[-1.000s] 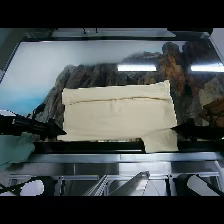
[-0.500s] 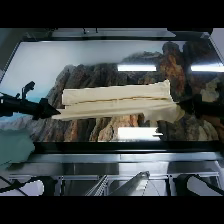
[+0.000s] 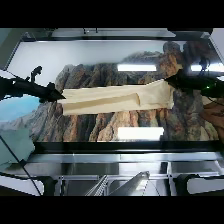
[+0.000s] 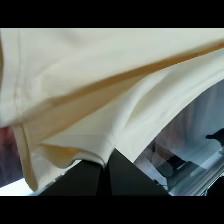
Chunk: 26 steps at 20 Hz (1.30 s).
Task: Fold the shirts.
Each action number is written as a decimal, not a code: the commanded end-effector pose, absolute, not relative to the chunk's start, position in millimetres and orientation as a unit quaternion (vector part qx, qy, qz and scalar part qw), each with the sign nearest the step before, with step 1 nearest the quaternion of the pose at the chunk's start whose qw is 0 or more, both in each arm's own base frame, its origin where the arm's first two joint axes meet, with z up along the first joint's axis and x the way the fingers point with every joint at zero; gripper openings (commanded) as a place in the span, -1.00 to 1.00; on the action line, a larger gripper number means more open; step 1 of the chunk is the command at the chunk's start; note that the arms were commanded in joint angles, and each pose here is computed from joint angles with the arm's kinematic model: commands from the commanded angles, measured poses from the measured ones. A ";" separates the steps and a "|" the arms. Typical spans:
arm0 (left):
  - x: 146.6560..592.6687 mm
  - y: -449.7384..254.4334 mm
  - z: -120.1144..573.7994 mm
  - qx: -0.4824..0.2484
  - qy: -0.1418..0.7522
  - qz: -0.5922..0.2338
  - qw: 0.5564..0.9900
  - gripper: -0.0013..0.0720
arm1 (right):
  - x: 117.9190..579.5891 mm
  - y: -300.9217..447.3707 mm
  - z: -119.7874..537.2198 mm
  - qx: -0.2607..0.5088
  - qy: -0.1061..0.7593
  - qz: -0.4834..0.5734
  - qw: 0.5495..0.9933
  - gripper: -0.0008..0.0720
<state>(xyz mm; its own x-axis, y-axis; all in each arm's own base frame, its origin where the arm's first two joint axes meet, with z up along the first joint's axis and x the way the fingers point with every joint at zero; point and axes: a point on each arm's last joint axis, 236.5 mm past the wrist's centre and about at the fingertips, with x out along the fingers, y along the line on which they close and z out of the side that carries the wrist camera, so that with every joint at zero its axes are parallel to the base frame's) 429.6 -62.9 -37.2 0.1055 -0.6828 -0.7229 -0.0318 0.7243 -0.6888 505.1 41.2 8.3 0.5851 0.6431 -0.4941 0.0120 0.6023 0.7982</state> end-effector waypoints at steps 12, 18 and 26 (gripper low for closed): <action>487.0 -74.3 -75.7 -0.281 0.629 -0.241 0.684 -0.93 | 533.4 32.2 -63.9 0.373 0.439 0.181 0.797 -0.90; 487.8 -75.4 -66.8 -0.276 0.628 -0.251 0.683 -0.92 | 554.5 26.2 -33.2 0.352 0.409 0.194 0.819 -0.51; 511.8 -84.9 -24.9 -0.379 0.562 -0.285 0.677 1.00 | 537.8 7.7 -30.6 0.327 0.437 0.209 0.811 0.10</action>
